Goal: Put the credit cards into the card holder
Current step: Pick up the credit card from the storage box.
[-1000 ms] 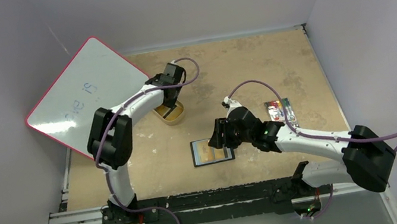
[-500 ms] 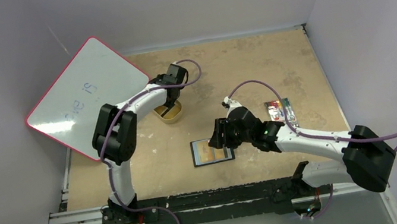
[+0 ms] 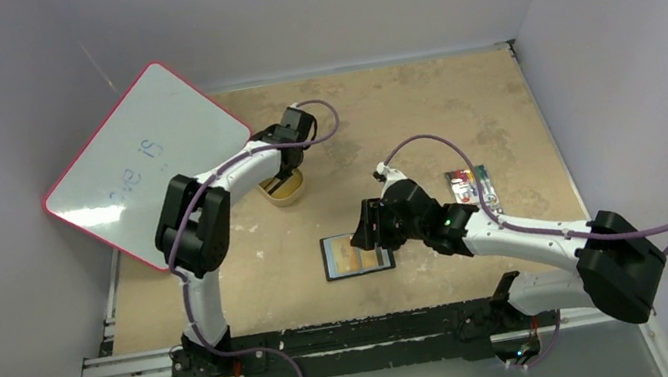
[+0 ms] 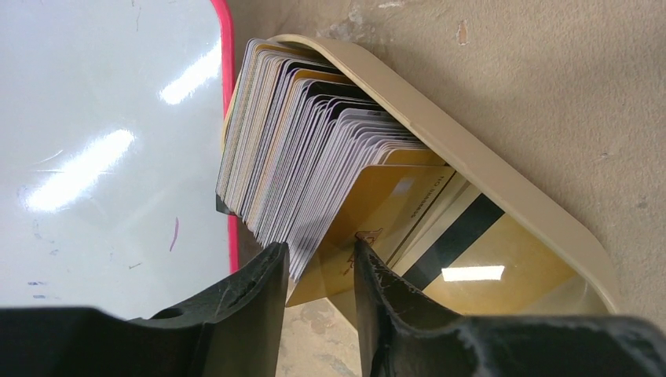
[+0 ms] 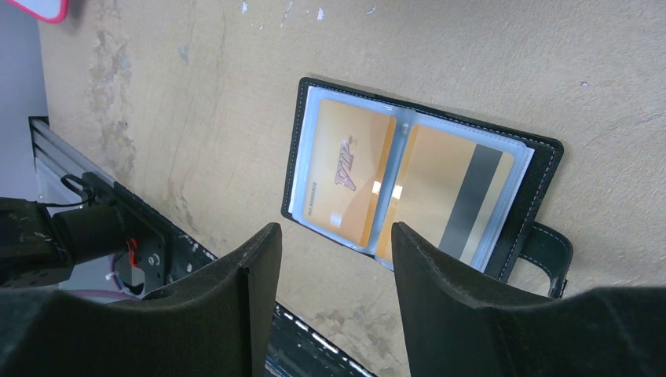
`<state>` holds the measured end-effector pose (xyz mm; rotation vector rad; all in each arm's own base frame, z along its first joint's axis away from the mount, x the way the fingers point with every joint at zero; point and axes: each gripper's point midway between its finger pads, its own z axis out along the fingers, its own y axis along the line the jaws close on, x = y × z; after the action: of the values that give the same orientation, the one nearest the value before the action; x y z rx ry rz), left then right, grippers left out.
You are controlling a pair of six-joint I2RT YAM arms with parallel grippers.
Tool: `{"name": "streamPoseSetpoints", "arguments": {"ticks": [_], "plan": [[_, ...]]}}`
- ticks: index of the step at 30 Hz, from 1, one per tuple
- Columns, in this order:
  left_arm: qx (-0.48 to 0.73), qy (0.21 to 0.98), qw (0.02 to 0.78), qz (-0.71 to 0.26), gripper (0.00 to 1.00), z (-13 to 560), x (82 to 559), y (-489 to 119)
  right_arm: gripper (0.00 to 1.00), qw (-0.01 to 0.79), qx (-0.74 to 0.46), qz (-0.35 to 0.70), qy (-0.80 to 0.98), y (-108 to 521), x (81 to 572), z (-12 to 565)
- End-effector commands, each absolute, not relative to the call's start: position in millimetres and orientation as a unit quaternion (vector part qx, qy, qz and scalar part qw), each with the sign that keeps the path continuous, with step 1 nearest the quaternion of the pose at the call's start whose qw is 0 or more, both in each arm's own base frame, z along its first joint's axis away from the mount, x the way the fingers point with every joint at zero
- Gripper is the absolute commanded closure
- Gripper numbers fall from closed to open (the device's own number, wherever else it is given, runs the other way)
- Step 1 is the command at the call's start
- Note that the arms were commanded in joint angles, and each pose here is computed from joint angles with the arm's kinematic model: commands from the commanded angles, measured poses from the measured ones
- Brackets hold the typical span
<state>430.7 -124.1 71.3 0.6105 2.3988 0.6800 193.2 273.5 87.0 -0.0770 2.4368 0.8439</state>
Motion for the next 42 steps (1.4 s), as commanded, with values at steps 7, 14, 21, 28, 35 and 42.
{"name": "streamPoseSetpoints", "arguments": {"ticks": [7,14,21,28,35,42], "plan": [[0.205,0.886,0.318,0.269,0.74,106.2,446.9,-120.2,0.44,0.293,-0.031,0.327,0.898,281.3,200.2,101.3],[0.201,0.899,0.31,0.234,0.9,111.0,440.2,-129.3,0.44,0.291,-0.032,0.328,0.898,281.7,199.5,100.1],[0.186,0.922,0.294,0.168,1.0,124.7,423.6,-144.8,0.44,0.286,-0.035,0.333,0.898,285.0,198.6,97.2],[0.143,0.935,0.318,0.064,1.0,160.3,403.3,-168.4,0.44,0.275,-0.024,0.322,0.906,285.5,200.5,88.7],[0.106,0.931,0.325,-0.13,1.0,178.6,361.8,-216.0,0.37,0.265,0.002,0.29,0.92,273.0,198.9,74.8],[0.048,0.899,0.302,-0.313,1.0,179.5,309.4,-253.0,0.25,0.269,0.023,0.276,0.922,258.8,202.5,69.9]]}}
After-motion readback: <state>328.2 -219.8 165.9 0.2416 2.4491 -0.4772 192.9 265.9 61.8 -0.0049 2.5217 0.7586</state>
